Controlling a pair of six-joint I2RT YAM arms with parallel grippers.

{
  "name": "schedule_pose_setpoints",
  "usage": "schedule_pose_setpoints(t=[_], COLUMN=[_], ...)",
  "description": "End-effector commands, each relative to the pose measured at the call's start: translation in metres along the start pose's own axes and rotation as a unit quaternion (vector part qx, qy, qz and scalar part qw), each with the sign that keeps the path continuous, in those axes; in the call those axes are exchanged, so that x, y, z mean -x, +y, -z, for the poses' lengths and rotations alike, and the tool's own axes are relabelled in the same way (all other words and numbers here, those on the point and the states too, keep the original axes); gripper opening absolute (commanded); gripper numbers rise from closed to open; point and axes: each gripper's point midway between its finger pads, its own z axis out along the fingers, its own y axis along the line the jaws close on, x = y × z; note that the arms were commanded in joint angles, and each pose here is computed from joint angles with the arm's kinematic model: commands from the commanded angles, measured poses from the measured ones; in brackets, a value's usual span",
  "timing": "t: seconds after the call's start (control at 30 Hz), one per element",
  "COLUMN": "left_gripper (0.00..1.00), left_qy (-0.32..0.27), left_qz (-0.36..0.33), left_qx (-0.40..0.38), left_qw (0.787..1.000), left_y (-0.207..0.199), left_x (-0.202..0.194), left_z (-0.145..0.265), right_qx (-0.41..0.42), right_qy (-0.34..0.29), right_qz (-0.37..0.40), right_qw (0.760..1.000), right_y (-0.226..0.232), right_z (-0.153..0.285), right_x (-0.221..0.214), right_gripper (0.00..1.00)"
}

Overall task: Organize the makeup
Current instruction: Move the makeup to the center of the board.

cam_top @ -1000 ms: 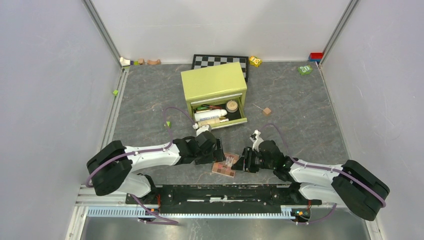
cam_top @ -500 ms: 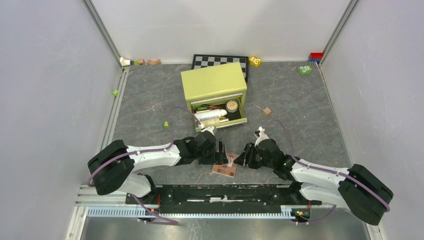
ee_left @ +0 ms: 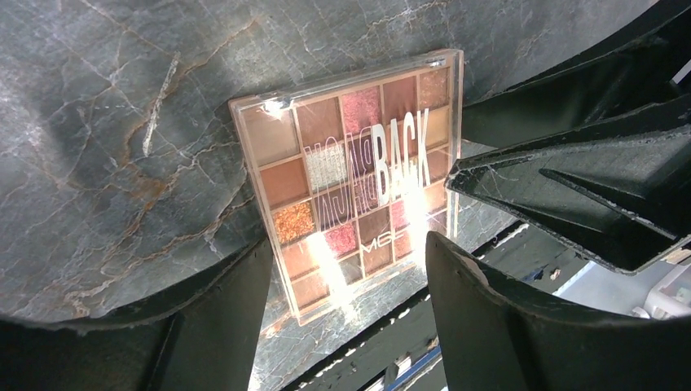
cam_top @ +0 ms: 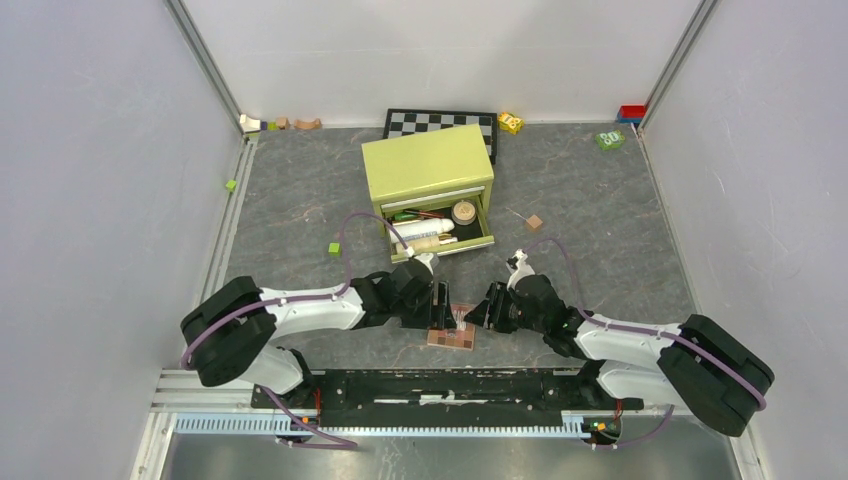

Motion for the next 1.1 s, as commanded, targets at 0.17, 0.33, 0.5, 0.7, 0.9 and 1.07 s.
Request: schedule_pose_setpoints(t=[0.17,0.33,0.5,0.7,0.9,1.07], left_gripper=[0.74,0.74,0.75,0.73,0.71,0.72], left_qy=[0.002,-0.028,-0.046,-0.054,-0.054,-0.068], left_qz=[-0.008,-0.009,-0.015,-0.029,-0.027,-0.028], left_qx=[-0.025,-0.026,-0.029,-0.025,-0.017,-0.018], left_qw=[1.0,0.999,0.998,0.998,0.998,0.997], left_y=[-0.024,-0.033,-0.041,-0.047,-0.042,-0.044], left_x=[0.008,0.024,0.036,0.046,0.044,0.051], left_z=[-0.001,0.012,0.018,0.02,0.021,0.026], right_qx=[-0.012,0.0,0.006,0.011,0.012,0.032], right_qy=[0.009,-0.012,-0.026,-0.037,-0.037,-0.05], right_qz=[0.029,0.036,0.036,0.05,0.049,0.057], right_qw=[0.999,0.999,0.999,0.998,0.998,0.997], right_y=[-0.001,0.01,0.017,0.029,0.03,0.039], right_z=[0.007,0.009,0.006,0.005,0.006,0.007], right_x=[-0.003,0.009,0.019,0.031,0.032,0.038], right_gripper=[0.48,0.48,0.48,0.47,0.48,0.47])
